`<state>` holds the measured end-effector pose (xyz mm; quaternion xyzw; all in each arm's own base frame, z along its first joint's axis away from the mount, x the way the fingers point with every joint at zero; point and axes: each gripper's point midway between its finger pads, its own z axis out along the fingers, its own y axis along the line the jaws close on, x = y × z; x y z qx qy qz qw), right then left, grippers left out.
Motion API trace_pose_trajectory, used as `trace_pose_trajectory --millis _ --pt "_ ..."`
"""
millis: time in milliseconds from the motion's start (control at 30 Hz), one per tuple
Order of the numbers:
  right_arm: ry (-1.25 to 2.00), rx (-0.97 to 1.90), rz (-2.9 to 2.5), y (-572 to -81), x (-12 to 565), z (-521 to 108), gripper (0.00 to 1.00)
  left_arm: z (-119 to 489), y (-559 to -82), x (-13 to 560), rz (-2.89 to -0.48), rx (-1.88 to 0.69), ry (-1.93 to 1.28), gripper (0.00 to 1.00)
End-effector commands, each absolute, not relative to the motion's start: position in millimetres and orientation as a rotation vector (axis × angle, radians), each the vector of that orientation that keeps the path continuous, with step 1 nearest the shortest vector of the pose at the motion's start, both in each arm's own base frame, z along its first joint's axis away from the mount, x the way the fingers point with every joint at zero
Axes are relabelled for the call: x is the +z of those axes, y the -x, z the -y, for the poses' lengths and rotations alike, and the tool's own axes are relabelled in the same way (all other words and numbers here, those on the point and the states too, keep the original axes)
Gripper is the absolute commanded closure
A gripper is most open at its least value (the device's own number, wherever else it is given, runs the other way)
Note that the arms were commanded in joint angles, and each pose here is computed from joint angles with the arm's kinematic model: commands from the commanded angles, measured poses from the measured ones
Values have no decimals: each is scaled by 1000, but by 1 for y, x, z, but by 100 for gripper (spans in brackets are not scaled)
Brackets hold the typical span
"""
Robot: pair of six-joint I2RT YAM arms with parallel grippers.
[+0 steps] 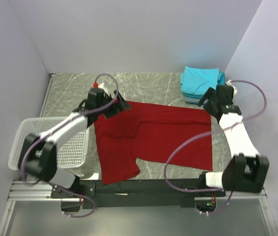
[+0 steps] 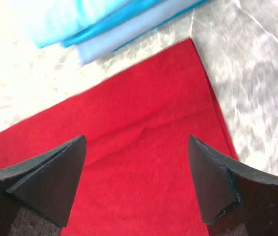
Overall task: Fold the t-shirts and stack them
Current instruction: Fold the tshirt
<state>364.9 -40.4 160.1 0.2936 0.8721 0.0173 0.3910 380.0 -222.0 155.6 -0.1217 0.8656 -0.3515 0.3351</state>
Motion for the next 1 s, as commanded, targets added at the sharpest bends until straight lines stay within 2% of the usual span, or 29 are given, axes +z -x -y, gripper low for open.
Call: trace_pose_trajectory --millis 0,133,200,300,367,533,667,767,967 --pt "-820 113 -2107 -346 172 35 9 221 -311 138 -2356 -829 291 1" --pt "-917 107 -1997 -311 182 40 7 209 -234 114 -2465 -763 309 1" --pt "-904 152 -1988 -305 183 34 7 207 -197 104 -2509 -780 283 0" --pt "-880 195 -1994 -294 178 26 7 185 -144 76 -2660 -676 326 1" --pt "-877 207 -2004 -292 174 24 7 183 -122 67 -2716 -672 350 1" --pt "-850 223 -2075 -291 159 18 7 184 -92 61 -2778 -695 375 1" --pt "-855 192 -2120 -289 149 20 7 182 -72 47 -2863 -607 321 1" --pt "-853 188 -2127 -290 147 20 7 180 -62 39 -2911 -539 318 5" --pt "-857 164 -2132 -286 142 23 7 178 -48 31 -2972 -459 302 26"
